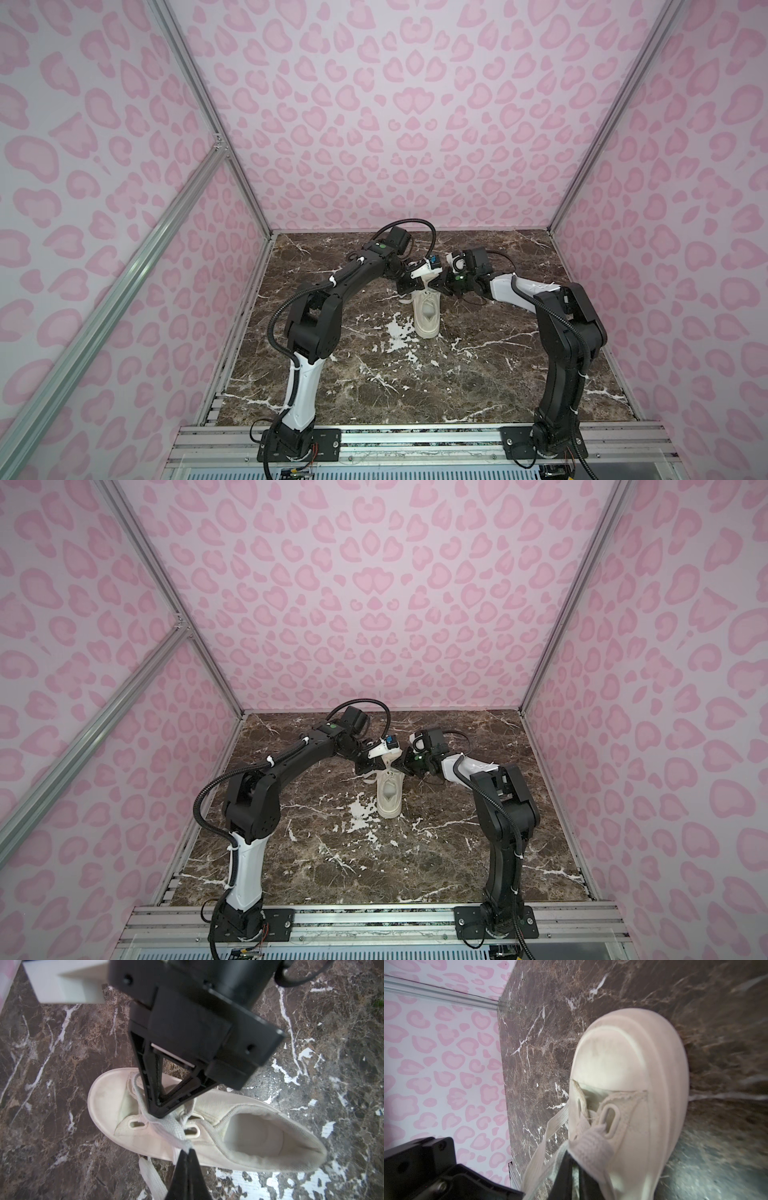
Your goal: Tie the shoes
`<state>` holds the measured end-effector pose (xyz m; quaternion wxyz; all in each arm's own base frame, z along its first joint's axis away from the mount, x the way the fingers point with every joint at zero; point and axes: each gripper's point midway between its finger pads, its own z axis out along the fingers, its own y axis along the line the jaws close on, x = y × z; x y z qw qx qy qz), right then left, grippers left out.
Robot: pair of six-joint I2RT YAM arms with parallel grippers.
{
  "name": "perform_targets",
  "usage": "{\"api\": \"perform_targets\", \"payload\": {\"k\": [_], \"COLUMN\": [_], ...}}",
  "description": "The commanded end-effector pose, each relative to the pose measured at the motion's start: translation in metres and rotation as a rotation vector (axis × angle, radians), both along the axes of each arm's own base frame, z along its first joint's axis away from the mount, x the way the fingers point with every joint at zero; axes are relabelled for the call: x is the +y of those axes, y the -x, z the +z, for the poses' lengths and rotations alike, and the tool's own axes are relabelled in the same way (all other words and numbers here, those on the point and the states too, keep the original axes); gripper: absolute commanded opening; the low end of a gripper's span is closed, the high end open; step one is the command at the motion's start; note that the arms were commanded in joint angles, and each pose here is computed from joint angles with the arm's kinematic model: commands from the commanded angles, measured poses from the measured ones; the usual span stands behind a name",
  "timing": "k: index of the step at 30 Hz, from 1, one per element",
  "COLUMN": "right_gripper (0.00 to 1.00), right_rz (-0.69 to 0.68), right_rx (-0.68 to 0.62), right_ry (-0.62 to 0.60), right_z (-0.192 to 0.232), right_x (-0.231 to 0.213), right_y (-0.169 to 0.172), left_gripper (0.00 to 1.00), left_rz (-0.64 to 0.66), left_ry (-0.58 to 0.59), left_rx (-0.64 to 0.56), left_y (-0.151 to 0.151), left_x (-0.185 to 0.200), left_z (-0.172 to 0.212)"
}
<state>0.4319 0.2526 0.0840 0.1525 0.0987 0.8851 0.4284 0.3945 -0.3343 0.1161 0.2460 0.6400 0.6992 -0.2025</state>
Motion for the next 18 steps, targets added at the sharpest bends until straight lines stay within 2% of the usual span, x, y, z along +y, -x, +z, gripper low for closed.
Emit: {"api": "perform_targets", "payload": {"k": [1, 9, 18], "right_gripper": [0.11, 0.11, 0.11], "right_rz": [0.006, 0.003, -0.008], "right_rx": [0.0, -0.006, -0.012], "right_ry": [-0.005, -0.014, -0.05], "right_z": [-0.002, 0.001, 0.005], "right_x": [0.0, -0.002, -0.003], "right_y": [0.001, 0.0, -0.002], "left_gripper": [0.04, 0.04, 0.04], "left_rz": [-0.035, -0.014, -0.055], "left_ry": [-0.026, -0.044, -0.024], "left_rx": [-0.04, -0.046, -0.024], "left_y": [-0.003, -0.015, -0.006], "left_x": [-0.002, -0.013, -0.019], "left_z": [-0.002, -0.008, -0.01]}}
